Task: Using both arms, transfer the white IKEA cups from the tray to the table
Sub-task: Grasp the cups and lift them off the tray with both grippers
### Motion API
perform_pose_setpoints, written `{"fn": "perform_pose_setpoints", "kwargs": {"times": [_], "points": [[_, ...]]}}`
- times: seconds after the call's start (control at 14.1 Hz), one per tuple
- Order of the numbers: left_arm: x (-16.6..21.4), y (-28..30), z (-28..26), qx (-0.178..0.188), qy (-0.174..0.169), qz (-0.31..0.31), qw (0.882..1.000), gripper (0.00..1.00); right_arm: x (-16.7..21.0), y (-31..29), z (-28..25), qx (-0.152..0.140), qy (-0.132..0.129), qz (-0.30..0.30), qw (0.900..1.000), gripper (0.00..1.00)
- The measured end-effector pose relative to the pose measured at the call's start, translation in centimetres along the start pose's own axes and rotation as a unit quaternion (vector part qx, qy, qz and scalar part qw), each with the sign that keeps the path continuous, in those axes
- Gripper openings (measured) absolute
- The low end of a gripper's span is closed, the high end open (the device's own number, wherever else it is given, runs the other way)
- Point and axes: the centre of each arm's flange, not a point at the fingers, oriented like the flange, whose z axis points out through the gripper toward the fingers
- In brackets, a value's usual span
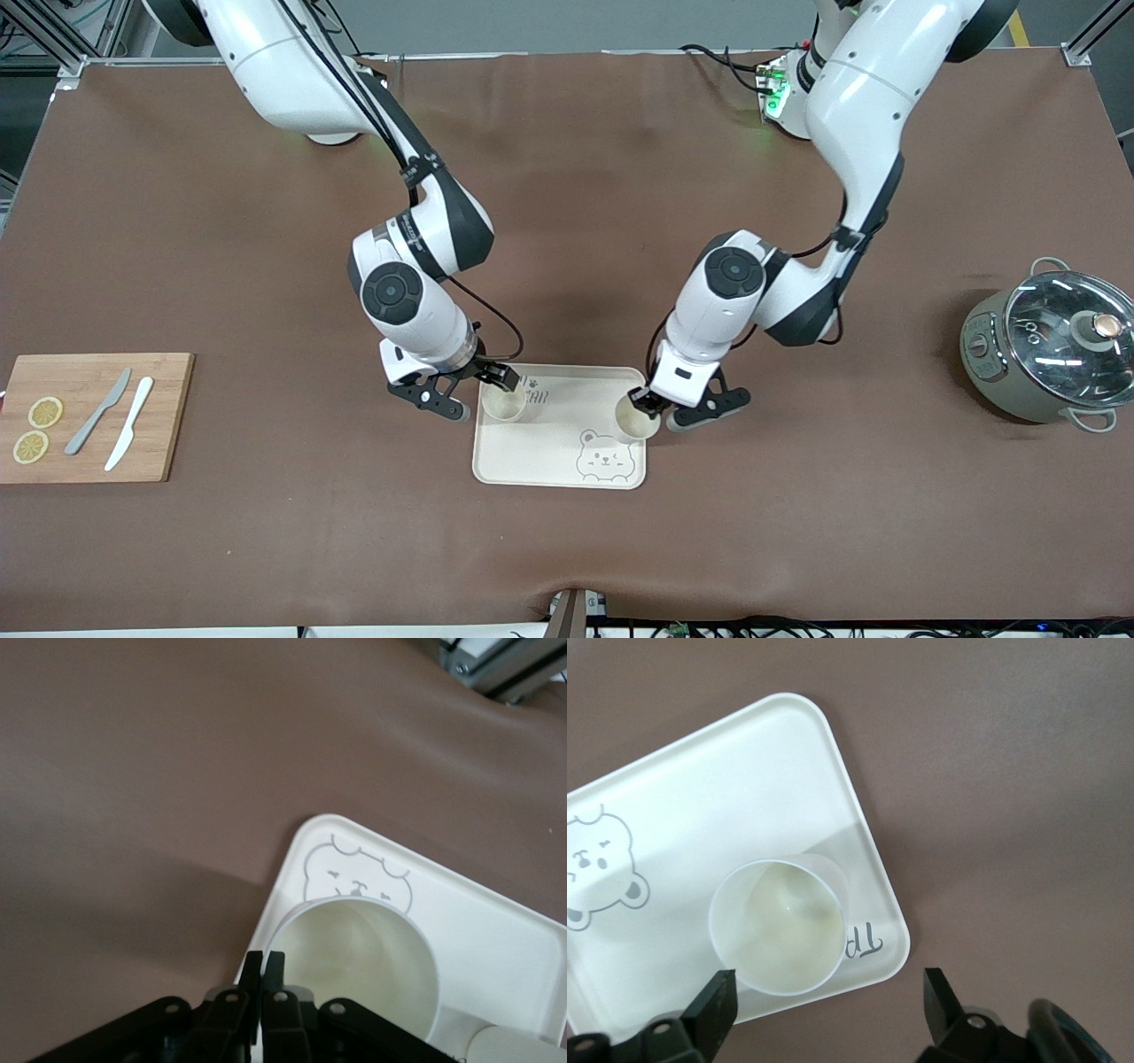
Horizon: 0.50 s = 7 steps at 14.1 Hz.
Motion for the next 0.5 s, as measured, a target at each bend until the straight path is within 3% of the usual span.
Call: {"fn": "perform_pose_setpoints", "kwargs": {"times": [0.07,0.21,0.28,0.5], "points": [[0.6,-0.3,-1.1,0.013,-0.001,0.004,1.0,0.03,0.1,0.0,0.7,0.001,0.002,0.002,1.0,0.79],[2.1,-1.0,-3.1,0.041,-0.006,0.014,0.999,0.03,0.0,-0.3,2.0,0.007,0.007,0.01,1.0,0.73],[3.5,-1.9,-4.2,0.053,-0.006,0.012,0.998,0.03,-0.1,-0.3,2.7,0.006,0.007,0.012,1.0,0.65],[8.8,-7.5,-7.0,0.094,-0.013,0.009,0.995,0.03,-0.3,-0.3,3.6,0.004,0.006,0.015,1.0,0.32]]}}
